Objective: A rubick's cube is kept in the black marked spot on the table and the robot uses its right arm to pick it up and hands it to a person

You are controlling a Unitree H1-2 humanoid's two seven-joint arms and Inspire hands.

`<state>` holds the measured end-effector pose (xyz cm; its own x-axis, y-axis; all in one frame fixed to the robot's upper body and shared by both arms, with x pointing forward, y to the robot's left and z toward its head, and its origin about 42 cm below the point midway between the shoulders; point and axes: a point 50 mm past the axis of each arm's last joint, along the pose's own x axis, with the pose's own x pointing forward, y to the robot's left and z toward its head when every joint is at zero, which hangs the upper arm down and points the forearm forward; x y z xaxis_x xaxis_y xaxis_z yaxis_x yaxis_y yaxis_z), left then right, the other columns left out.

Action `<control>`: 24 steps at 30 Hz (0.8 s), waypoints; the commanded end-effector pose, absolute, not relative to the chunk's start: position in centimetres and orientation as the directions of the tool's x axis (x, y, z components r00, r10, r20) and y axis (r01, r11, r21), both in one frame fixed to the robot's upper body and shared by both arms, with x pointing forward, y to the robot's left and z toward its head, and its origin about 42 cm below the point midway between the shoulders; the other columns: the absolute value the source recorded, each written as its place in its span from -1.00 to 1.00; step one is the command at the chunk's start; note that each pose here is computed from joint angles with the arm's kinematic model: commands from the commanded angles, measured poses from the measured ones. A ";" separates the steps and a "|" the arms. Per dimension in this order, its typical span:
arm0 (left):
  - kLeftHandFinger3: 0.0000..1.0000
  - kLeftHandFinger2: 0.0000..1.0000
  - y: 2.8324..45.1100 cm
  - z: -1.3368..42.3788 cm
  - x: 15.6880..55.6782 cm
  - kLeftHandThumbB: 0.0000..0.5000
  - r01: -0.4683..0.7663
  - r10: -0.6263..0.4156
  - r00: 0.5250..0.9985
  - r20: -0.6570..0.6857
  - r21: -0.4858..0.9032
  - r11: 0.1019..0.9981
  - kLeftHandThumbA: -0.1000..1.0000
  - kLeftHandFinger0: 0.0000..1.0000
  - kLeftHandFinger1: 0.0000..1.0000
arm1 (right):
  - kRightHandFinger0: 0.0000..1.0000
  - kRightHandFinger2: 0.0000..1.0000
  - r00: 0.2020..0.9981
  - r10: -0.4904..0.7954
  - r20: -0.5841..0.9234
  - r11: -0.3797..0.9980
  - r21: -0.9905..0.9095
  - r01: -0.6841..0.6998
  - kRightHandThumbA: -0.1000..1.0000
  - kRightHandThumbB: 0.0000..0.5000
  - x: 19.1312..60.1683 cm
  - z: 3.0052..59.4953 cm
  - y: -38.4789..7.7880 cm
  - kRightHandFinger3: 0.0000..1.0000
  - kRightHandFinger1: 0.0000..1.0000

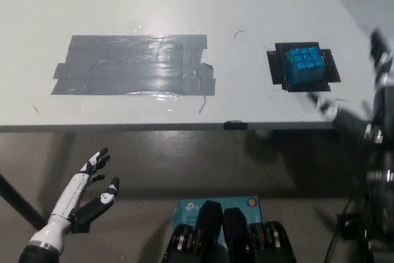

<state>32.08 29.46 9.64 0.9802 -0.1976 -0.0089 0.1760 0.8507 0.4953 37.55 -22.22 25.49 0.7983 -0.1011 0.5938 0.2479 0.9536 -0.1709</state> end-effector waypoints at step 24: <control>1.00 1.00 29.6 11.1 32.9 -0.70 0.168 -0.224 0.973 0.047 0.520 0.838 0.13 0.83 1.00 | 1.00 1.00 0.940 -0.189 0.285 0.935 -0.239 0.260 0.84 0.71 52.4 25.3 -20.8 1.00 1.00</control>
